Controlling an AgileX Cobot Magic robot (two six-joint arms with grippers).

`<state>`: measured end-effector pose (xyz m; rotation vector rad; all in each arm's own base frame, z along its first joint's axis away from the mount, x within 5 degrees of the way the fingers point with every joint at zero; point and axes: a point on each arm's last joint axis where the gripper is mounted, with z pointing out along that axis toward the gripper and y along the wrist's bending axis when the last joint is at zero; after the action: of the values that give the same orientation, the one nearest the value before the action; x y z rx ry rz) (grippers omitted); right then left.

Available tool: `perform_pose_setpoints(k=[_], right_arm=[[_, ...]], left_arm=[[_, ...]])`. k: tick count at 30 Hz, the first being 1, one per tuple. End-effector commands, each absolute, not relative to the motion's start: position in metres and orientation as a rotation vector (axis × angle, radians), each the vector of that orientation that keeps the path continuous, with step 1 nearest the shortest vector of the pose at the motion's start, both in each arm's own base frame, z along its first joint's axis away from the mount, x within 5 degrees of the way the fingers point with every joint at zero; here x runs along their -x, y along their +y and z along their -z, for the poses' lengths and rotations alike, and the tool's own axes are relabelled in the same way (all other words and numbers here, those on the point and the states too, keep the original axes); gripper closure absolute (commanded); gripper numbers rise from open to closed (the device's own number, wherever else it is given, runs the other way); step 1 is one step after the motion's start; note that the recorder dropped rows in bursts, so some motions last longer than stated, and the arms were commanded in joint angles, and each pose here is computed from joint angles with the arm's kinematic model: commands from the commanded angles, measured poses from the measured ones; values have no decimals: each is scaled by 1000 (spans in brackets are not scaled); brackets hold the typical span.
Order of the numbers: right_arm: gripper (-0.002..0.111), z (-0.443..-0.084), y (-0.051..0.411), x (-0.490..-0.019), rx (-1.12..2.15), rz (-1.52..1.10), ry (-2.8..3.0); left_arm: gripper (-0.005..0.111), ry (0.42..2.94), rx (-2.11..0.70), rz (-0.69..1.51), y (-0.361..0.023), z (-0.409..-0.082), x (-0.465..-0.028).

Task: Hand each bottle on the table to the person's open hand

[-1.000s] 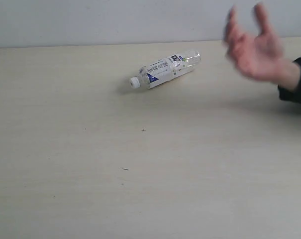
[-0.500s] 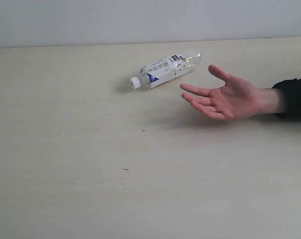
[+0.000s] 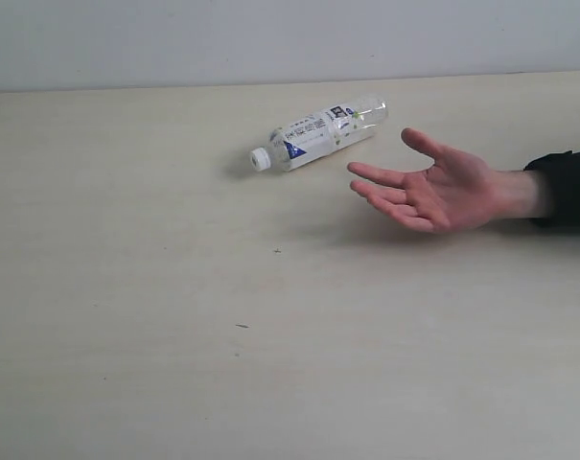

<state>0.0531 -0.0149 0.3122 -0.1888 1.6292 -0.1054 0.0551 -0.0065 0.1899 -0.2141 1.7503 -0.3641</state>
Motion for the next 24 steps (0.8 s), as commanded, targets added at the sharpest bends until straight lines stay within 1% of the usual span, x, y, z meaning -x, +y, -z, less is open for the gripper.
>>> perform_pose_setpoints(k=[1,2,6,10,12,15,18,20,24], right_arm=[[108,-349,4,-93,265,200,1685],[108,-357,9,-104,276,223,1710],[108,-388,31,-167,329,458,1859],[108,-397,53,-233,422,744,2037],[108,-393,62,-268,483,840,2146],[108,-379,66,-308,621,900,2369],[108,-364,64,-348,703,790,2498],[108,-352,65,-367,784,663,2553],[108,-328,85,-387,1158,392,2524]], left_arm=[[107,1741,205,364,-7,-190,-55],[107,1741,205,364,-7,-190,-55],[107,1741,205,364,-7,-190,-55],[107,1741,205,364,-7,-190,-55],[107,1741,205,364,-7,-190,-55],[107,1741,205,364,-7,-190,-55],[107,1741,205,364,-7,-190,-55],[107,1741,205,364,-7,-190,-55],[107,1741,205,364,-7,-190,-55]])
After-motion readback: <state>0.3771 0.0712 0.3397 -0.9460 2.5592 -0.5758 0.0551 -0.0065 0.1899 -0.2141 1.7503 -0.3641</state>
